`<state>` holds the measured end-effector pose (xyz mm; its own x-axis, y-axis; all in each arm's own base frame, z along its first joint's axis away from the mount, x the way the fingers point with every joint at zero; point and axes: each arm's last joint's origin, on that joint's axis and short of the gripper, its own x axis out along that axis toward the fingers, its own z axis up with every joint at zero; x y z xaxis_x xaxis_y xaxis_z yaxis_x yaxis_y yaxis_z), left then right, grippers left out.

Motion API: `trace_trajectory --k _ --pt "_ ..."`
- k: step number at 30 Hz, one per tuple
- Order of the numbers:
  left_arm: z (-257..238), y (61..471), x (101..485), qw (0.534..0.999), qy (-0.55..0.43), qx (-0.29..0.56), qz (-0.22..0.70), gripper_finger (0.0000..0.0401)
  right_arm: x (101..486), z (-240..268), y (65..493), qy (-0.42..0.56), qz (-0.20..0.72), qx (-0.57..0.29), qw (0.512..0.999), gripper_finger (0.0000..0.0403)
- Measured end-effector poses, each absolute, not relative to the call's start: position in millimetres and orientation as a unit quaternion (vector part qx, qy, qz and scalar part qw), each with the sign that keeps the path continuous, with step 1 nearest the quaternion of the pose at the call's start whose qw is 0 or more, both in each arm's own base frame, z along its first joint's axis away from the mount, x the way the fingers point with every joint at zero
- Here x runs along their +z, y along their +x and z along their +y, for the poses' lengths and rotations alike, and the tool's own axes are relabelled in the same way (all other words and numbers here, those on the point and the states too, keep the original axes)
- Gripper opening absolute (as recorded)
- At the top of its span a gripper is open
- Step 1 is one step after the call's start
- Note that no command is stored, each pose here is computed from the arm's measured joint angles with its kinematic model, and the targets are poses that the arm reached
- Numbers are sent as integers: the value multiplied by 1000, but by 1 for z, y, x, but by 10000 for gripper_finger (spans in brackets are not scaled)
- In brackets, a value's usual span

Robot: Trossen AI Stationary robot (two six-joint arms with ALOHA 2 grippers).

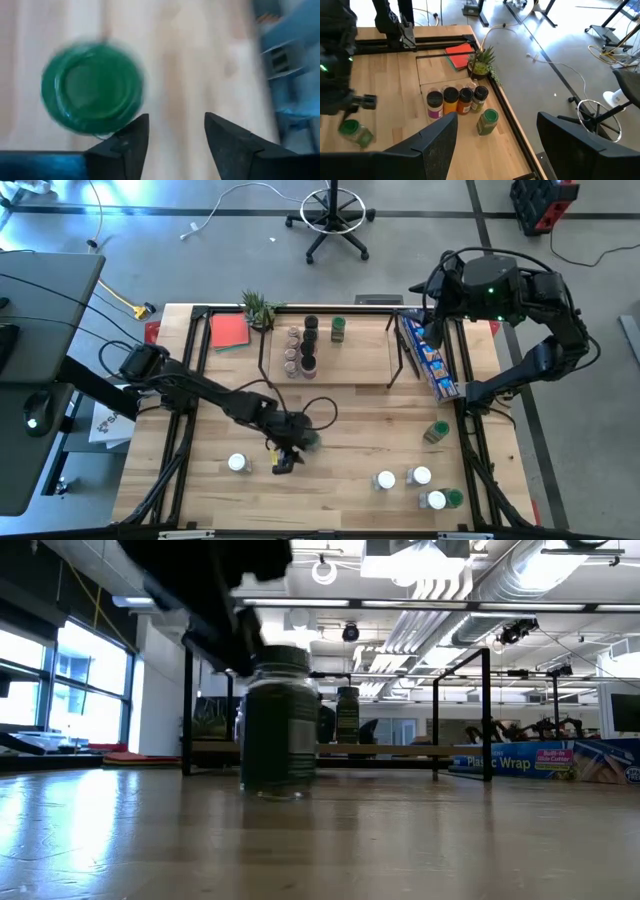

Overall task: Shelf spices
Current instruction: Put the green seasoning bottle aligned with the other green seasoning bottle on the shelf

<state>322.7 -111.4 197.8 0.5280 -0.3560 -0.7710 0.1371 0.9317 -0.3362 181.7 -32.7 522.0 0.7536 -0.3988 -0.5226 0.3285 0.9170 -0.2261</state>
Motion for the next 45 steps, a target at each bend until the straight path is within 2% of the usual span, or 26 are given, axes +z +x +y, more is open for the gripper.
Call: trace_trajectory --k 3,9,14,18,23,27,34,45 --pt "-119 326 209 870 -114 -165 451 164 521 -33 182 -61 296 -192 934 268" --pt "-115 324 231 841 -118 -121 513 143 520 -32 181 -67 306 -189 930 268" --pt "-111 329 266 854 -27 -116 506 136 518 -32 180 -66 315 -189 928 268" --pt "-100 338 287 879 47 -101 463 143 516 -32 178 -67 326 -188 924 268" --pt "-80 348 294 889 29 -137 437 180 512 -31 173 -61 352 -188 915 268" --pt "-71 352 289 880 58 -178 436 221 511 -30 164 -38 361 -196 911 268" --pt "-73 367 262 843 188 -259 432 272 515 -28 150 -8 347 -208 915 268" --pt "-78 385 215 800 246 -297 460 284 518 -27 139 16 329 -217 919 268"
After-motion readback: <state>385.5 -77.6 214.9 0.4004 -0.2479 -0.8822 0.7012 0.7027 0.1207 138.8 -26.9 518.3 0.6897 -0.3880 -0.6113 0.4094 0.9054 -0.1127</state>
